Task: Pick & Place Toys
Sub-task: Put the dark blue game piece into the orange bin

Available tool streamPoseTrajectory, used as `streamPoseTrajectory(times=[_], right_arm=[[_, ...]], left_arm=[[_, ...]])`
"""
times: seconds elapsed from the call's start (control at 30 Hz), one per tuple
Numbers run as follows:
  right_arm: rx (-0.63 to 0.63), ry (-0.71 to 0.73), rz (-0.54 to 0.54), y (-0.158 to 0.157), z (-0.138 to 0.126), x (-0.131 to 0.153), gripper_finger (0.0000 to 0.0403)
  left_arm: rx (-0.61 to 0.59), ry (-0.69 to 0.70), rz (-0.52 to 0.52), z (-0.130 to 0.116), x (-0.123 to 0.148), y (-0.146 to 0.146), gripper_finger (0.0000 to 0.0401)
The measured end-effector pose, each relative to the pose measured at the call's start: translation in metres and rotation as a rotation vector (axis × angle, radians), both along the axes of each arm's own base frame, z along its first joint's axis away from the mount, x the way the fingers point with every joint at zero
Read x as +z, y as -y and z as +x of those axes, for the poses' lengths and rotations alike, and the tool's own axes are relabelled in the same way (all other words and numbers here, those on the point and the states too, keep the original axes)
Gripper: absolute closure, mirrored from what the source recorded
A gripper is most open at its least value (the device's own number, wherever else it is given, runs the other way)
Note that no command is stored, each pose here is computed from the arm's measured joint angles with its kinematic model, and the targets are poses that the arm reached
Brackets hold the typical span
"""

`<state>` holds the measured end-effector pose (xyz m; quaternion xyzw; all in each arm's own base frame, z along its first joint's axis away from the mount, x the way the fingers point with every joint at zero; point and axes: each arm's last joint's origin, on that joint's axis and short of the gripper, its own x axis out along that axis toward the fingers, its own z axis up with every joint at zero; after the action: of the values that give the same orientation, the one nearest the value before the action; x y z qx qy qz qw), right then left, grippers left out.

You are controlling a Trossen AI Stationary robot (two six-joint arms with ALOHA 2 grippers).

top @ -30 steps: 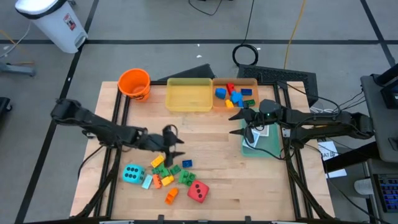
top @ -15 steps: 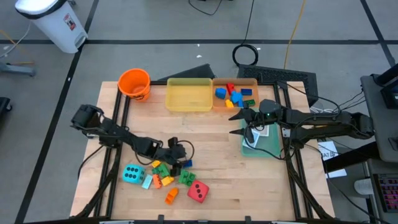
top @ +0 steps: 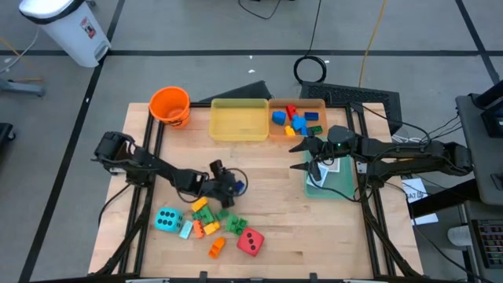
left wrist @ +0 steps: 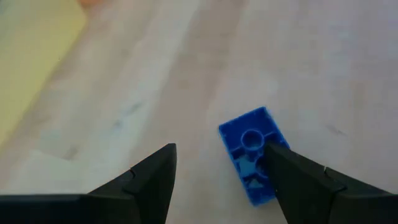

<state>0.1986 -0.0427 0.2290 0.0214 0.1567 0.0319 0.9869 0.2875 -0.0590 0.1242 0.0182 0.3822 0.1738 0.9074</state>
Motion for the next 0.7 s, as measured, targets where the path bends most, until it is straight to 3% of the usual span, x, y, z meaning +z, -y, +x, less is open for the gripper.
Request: streamPoseTrajectory(times=[0.2, 0.37, 0.5, 0.7], right_arm=[[-0.001, -0.004, 0.004, 0.000, 0.000, 0.000, 0.0145], [-0.001, -0.008, 0.003, 0.000, 0.000, -0.001, 0.0147], [0.000, -0.010, -0.002, 0.000, 0.000, -0.001, 0.0147], [0.003, -0.012, -0.014, 0.000, 0.000, -0.001, 0.0147]], left_arm=[[0.039, 0.051, -0.012, 0.001, 0.023, -0.016, 0.0155], [0.060, 0.149, -0.175, -0.001, 0.056, -0.019, 0.0155], [0.096, 0.138, -0.258, -0.001, 0.048, -0.011, 0.0155], [0.102, 0.043, -0.272, 0.004, 0.013, 0.006, 0.0155]])
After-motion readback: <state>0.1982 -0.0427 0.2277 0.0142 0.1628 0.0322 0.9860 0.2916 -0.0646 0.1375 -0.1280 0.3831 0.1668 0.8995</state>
